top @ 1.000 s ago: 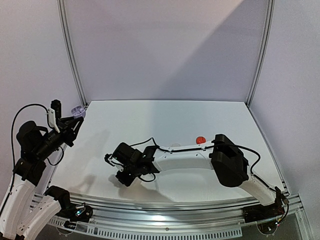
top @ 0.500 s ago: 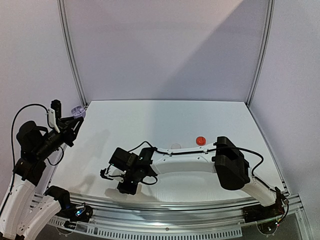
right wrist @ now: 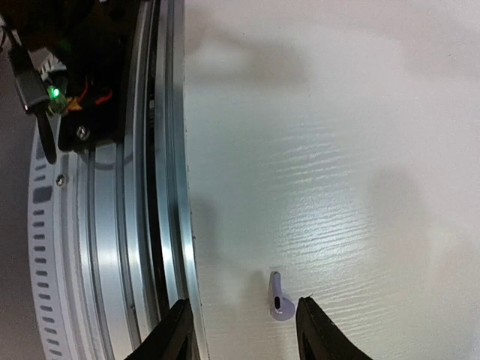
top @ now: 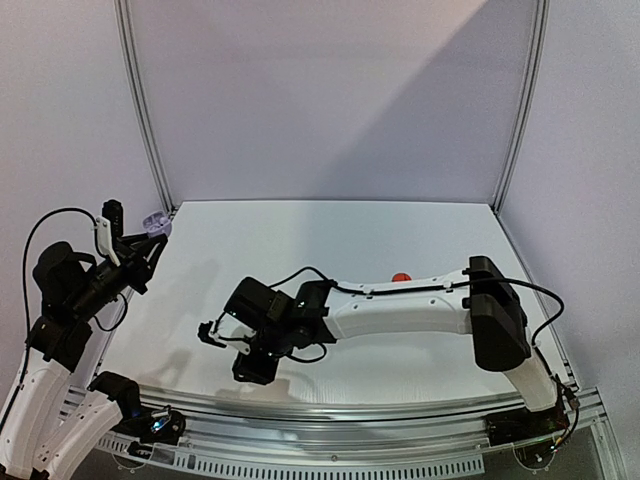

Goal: Insert the wireless bluetooth earbuds into the charging case
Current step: Move the left earbud to the corner of the board.

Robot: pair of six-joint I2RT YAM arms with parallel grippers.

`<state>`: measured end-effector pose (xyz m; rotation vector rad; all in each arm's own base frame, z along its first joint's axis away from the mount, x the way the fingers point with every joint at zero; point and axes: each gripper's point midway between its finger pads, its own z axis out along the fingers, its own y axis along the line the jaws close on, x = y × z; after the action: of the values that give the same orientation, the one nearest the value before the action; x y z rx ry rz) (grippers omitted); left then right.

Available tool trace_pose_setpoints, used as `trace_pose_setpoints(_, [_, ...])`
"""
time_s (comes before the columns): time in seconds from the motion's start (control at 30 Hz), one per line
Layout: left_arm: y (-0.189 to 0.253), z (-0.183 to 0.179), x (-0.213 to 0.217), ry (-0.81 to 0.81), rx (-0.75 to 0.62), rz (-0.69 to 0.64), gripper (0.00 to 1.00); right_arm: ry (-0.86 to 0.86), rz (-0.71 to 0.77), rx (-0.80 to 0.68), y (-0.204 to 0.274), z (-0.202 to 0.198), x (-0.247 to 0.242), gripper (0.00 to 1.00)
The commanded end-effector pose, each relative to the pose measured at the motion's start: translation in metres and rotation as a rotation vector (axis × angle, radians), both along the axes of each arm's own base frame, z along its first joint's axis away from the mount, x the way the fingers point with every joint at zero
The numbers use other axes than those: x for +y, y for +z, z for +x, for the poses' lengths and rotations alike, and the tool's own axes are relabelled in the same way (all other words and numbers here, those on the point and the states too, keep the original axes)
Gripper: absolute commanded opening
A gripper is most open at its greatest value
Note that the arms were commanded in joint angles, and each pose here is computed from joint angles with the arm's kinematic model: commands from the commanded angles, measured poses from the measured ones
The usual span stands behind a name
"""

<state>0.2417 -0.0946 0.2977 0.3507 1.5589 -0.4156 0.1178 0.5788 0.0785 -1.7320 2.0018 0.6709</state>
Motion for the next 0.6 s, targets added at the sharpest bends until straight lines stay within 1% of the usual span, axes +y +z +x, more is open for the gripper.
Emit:
trace_pose_setpoints(0.0, [-0.003, -0.002, 0.003, 0.009, 0.008, 0.011, 0.0, -0.13, 0.126, 0.03, 0.033, 0.016, 0.016, 0.45])
trace_pose_setpoints(0.1, [-0.005, 0.0, 0.004, 0.018, 0.017, 0.008, 0.0, -0.259, 0.145, 0.029, 0.041, 0.032, 0.018, 0.37])
trace_pose_setpoints(0.23, [-0.004, -0.001, 0.005, 0.022, 0.01, -0.005, 0.0, -0.556, 0.151, 0.139, 0.039, 0.052, 0.014, 0.38])
trace_pose_setpoints(0.3, [-0.003, -0.004, 0.006, 0.026, 0.003, -0.009, 0.0, -0.646, 0.139, 0.175, 0.035, 0.054, 0.008, 0.38])
trace_pose_setpoints(0.4, [-0.004, -0.009, 0.007, 0.024, -0.01, -0.017, 0.0, -0.727, 0.092, 0.185, 0.026, 0.05, -0.002, 0.38])
trace_pose_setpoints(0.57, [-0.002, -0.014, 0.005, 0.009, -0.031, -0.005, 0.0, -0.755, 0.021, 0.189, 0.016, 0.035, -0.014, 0.38])
